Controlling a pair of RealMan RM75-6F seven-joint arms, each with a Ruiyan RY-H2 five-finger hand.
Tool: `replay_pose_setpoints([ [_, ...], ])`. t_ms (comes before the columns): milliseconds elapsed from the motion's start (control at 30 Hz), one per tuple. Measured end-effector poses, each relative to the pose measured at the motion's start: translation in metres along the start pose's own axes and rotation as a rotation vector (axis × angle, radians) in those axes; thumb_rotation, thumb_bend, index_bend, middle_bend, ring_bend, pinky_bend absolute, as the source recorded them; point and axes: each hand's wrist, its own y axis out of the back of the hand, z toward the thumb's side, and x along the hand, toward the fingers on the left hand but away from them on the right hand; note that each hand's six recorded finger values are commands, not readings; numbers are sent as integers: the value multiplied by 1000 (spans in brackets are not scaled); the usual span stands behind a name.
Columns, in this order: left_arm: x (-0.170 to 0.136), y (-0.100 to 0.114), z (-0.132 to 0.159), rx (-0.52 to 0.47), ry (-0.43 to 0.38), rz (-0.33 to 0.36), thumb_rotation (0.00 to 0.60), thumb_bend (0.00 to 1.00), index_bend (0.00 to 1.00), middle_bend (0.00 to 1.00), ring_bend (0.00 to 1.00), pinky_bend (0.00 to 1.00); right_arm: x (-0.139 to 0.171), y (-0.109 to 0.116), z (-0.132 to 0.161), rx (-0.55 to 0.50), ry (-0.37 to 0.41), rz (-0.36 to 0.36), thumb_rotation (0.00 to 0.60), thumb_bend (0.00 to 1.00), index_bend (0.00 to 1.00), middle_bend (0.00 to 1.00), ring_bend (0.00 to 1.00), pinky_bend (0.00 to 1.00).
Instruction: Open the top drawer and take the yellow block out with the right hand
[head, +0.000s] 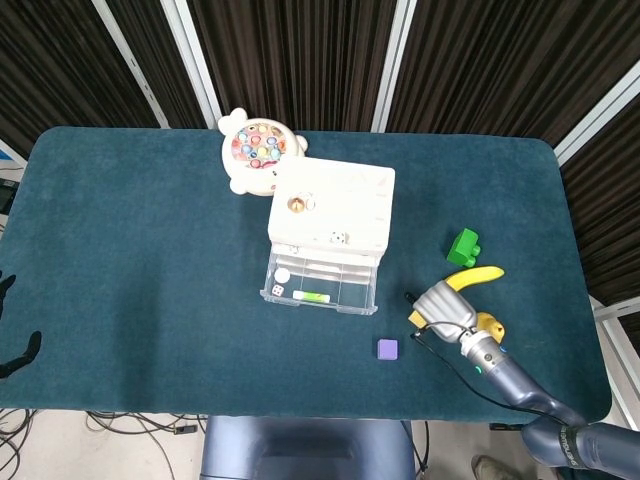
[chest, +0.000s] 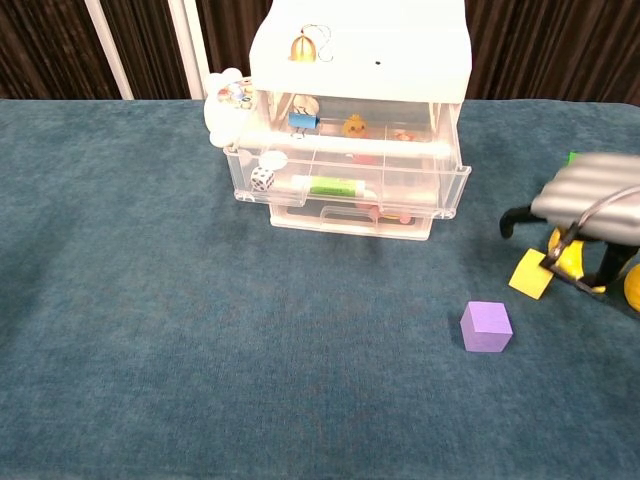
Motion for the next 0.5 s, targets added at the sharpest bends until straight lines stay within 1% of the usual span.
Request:
replay_pose_setpoints([
  [67,0,0,0,1,0,1,600,364,45,0,0,0,4,7,-9,-9,-26,-7,600,225,265,913,996,999],
  [100,0,0,0,1,0,0,600,364,45,0,0,0,7,10,-13,-14,-40,-7,600,225,258,872,982,989],
  [167,0,0,1,2,-2,0,600,364,45,0,0,0,13,18,-24,-35,-77,-3,600,222,244,780,921,952],
  [200,0,0,1,3,-4,0,600,364,45,0,0,0,17,22,-29,-50,-95,-1,600,218,238,711,866,917],
  [233,0,0,1,3,-5,1,600,365,45,0,0,0,22,27,-35,-78,-122,-1,600,213,233,637,805,870],
  [267,0,-1,2,3,-6,1,600,364,45,0,0,0,26,32,-40,-103,-144,-3,600,211,229,584,762,824],
  [333,0,-1,2,4,-7,0,600,364,45,0,0,0,38,45,-52,-166,-205,-24,600,204,220,445,634,660],
  [367,0,-1,2,4,-8,0,600,365,45,0,0,0,43,50,-59,-192,-235,-38,600,204,217,410,595,613],
  [433,0,-1,3,5,-10,0,600,365,45,0,0,0,57,58,-75,-248,-309,-73,600,203,211,322,484,496],
  [500,-1,-1,3,6,-10,1,600,364,45,0,0,0,70,62,-87,-290,-369,-106,600,203,200,258,401,396],
])
